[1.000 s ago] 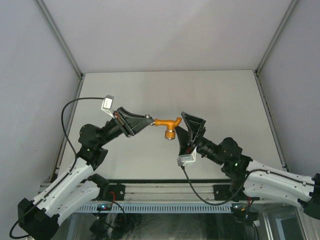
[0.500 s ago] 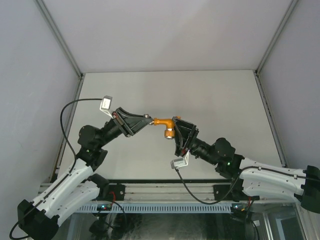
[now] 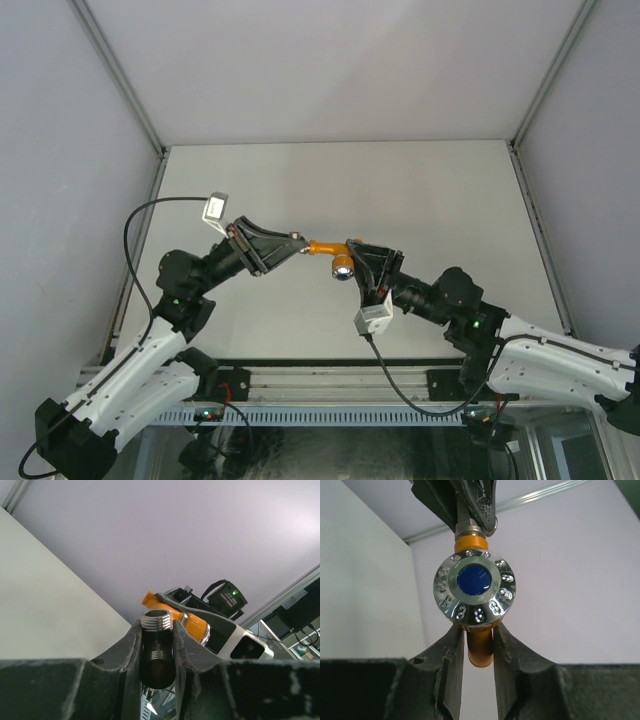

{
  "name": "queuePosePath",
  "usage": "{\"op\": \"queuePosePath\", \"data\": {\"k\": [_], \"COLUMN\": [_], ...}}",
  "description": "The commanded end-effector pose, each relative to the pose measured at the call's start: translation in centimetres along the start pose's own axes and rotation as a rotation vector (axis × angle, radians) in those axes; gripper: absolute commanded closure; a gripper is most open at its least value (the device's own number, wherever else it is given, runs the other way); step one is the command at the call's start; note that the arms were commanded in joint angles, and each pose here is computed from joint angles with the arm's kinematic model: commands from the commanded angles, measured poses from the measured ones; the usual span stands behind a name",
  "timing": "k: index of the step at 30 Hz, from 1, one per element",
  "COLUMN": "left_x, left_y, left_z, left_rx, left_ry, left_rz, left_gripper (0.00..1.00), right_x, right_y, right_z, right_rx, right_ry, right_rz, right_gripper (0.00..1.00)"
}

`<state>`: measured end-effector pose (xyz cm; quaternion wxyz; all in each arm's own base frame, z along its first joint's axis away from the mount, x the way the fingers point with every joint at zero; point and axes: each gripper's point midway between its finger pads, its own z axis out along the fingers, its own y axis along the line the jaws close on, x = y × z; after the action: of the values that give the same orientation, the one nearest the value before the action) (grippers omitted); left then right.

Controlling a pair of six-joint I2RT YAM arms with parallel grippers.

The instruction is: Install the water faucets

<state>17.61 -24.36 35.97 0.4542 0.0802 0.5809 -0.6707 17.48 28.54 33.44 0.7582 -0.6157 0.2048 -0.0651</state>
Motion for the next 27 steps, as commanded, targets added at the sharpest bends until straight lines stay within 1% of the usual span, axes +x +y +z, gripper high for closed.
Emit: {"op": "queuePosePath", "data": {"k": [1, 5, 7, 8, 11, 16, 18, 21, 23, 27], "left_x": [-0.6, -0.4, -0.4, -0.4, -0.4, -0.2, -0.2, -0.2, -0.2, -0.1], "left_y": [-0.8, -1.0, -1.0, -1.0, -1.1, -1.0, -1.0, -1.0, -1.1, -1.2], "left_z": [-0.1, -0.1, -0.1, -0.1, -0.1, -0.2, -0.1, -0.1, -0.1, -0.2], "left_rx": [0.042, 0.050, 0.054, 0.054, 0.058, 0.059, 0.059, 0.061, 0.064, 0.067], "left_ry": [-0.028, -0.019, -0.017, -0.016, -0.014, -0.008, -0.006, -0.004, 0.000, -0.002], "left_rz": [0.057, 0.075, 0.085, 0.088, 0.101, 0.109, 0.110, 0.117, 0.121, 0.131], "left_gripper": [1.00, 1.00, 1.00, 0.99, 1.00, 1.00, 1.00, 1.00, 1.00, 1.00], "right_x": [-2.1, -3.4, -3.9, -4.3, -4.7, -3.3, -3.2, -3.0, -3.4, -3.8], "right_y": [-2.7, -2.7, -2.5, -2.7, -3.1, -4.9, -5.0, -4.5, -4.4, -4.1], "right_z": [-0.5, -0.9, -1.1, -1.2, -1.4, -1.3, -1.3, -1.1, -1.1, -1.2], "right_rx": [-0.020, -0.108, -0.164, -0.178, -0.212, -0.163, -0.207, -0.299, -0.355, -0.418], "right_ry": [-0.094, -0.164, -0.205, -0.232, -0.279, -0.213, -0.192, -0.171, -0.171, -0.138], "right_rz": [0.351, 0.584, 0.695, 0.755, 0.949, 1.335, 1.525, 1.752, 1.866, 2.024], "right_gripper": [0.88, 0.91, 0.98, 0.99, 1.00, 1.00, 1.00, 1.00, 1.00, 1.00]}}
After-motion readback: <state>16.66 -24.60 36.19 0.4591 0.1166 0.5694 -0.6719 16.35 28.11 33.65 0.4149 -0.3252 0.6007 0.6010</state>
